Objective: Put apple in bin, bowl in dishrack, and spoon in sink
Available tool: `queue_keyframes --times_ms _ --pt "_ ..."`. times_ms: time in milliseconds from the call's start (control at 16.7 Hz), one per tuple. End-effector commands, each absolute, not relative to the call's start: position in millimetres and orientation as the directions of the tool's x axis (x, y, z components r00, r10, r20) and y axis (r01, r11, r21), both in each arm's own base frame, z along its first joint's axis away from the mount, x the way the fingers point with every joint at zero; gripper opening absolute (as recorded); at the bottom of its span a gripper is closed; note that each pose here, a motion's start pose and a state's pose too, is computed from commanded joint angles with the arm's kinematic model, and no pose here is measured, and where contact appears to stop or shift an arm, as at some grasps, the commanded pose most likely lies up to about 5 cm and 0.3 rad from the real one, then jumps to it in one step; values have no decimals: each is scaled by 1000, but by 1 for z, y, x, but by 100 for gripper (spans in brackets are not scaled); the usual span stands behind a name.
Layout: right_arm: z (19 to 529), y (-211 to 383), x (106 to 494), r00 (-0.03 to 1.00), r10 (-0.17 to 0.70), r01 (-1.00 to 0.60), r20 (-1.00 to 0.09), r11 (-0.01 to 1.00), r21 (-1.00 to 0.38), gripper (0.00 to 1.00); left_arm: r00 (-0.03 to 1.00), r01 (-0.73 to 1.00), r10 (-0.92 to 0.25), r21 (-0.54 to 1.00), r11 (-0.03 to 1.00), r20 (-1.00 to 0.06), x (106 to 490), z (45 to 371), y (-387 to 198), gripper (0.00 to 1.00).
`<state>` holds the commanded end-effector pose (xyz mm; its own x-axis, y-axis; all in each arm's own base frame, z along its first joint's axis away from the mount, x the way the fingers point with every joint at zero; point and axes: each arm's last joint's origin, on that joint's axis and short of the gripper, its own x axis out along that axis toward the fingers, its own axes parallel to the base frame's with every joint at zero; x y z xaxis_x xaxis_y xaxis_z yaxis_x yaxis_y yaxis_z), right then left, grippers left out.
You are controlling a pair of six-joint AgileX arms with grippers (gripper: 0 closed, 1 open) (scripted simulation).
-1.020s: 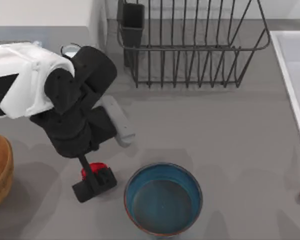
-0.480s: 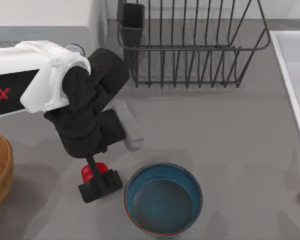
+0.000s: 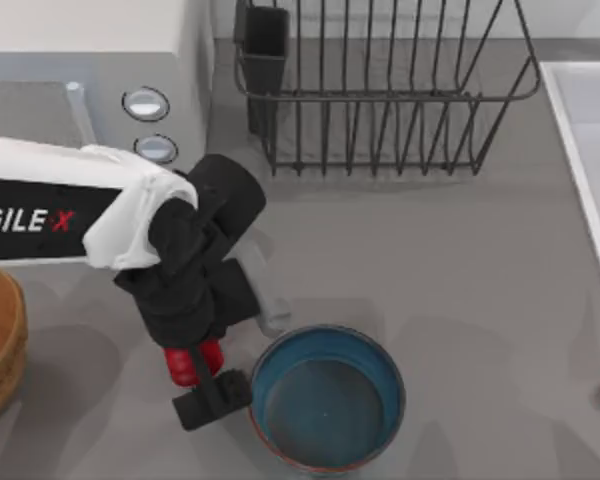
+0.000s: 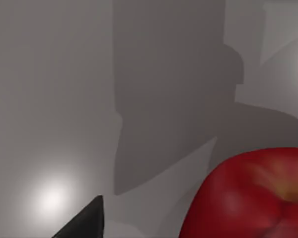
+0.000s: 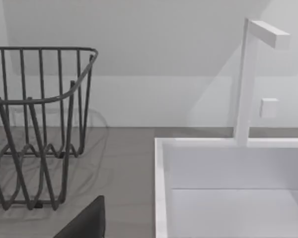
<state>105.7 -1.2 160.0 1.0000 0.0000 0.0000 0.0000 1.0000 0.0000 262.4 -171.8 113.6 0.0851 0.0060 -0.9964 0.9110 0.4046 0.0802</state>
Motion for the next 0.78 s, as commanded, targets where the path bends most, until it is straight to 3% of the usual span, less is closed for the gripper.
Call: queue_keyframes --times_ms 300,780 --pt "160 -1 106 1000 0 0 0 1000 0 100 81 912 9 78 404 -997 262 109 -171 100" --pt "160 -1 106 1000 0 0 0 1000 0 100 81 912 9 78 404 -997 262 109 -171 40"
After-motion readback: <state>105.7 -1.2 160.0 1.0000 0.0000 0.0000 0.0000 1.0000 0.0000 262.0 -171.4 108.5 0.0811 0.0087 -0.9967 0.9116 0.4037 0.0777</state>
